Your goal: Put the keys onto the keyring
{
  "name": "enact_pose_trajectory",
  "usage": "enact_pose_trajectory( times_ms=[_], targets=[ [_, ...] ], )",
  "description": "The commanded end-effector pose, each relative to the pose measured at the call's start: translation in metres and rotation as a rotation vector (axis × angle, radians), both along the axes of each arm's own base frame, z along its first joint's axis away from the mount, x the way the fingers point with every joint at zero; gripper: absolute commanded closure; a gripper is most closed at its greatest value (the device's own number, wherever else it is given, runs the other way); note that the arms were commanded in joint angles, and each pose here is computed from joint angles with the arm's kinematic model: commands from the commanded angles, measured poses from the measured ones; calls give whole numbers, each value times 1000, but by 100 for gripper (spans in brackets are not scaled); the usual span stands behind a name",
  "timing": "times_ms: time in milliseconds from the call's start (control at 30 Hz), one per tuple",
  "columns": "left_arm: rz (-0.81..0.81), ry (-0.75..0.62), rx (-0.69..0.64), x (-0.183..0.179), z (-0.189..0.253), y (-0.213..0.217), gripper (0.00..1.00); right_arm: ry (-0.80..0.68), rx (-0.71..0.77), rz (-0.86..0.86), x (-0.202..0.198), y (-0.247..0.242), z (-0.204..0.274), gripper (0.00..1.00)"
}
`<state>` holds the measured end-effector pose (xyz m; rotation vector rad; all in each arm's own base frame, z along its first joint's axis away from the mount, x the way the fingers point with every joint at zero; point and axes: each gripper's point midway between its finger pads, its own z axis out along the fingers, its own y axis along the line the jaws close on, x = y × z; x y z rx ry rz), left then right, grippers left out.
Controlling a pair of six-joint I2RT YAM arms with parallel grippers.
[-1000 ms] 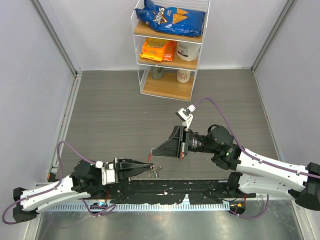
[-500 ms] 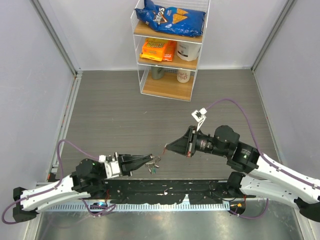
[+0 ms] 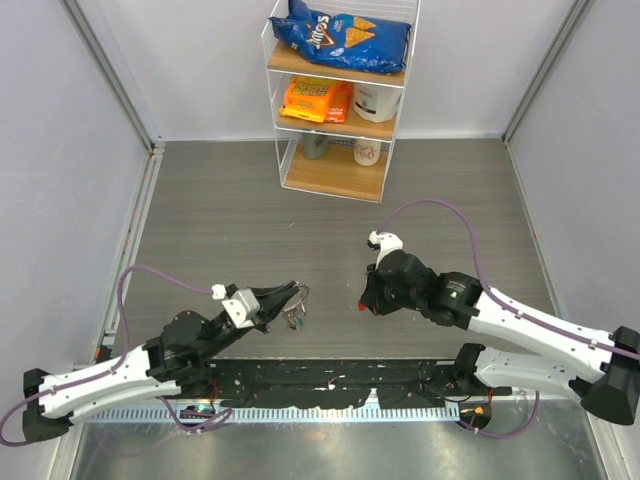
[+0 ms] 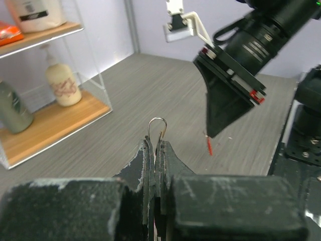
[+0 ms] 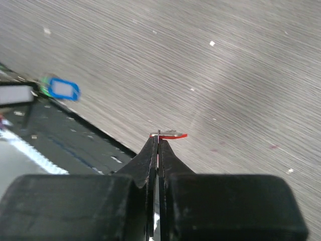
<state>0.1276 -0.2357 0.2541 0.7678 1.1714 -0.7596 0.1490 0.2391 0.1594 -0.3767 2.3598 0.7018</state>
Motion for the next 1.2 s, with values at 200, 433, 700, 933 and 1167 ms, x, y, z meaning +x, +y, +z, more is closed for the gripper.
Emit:
enact_pose_trajectory(
  times_ms=[200, 433, 700, 933, 1167],
  targets=[
    [313, 147, -57, 44, 14, 27, 100, 4, -281, 21, 19, -10, -33, 94],
    [400, 177, -48, 54, 8, 37, 100, 35, -376, 38, 22, -12, -50, 94],
    [429, 176, -44, 57, 5, 41, 100, 23, -413, 33, 30, -9, -44, 62],
    [404, 172, -21, 56, 4, 33, 100, -95, -149, 154, 36, 41, 45, 52],
    [308, 150, -35, 45, 10, 23, 100, -170, 111, 419, 14, 89, 125, 48]
  ],
)
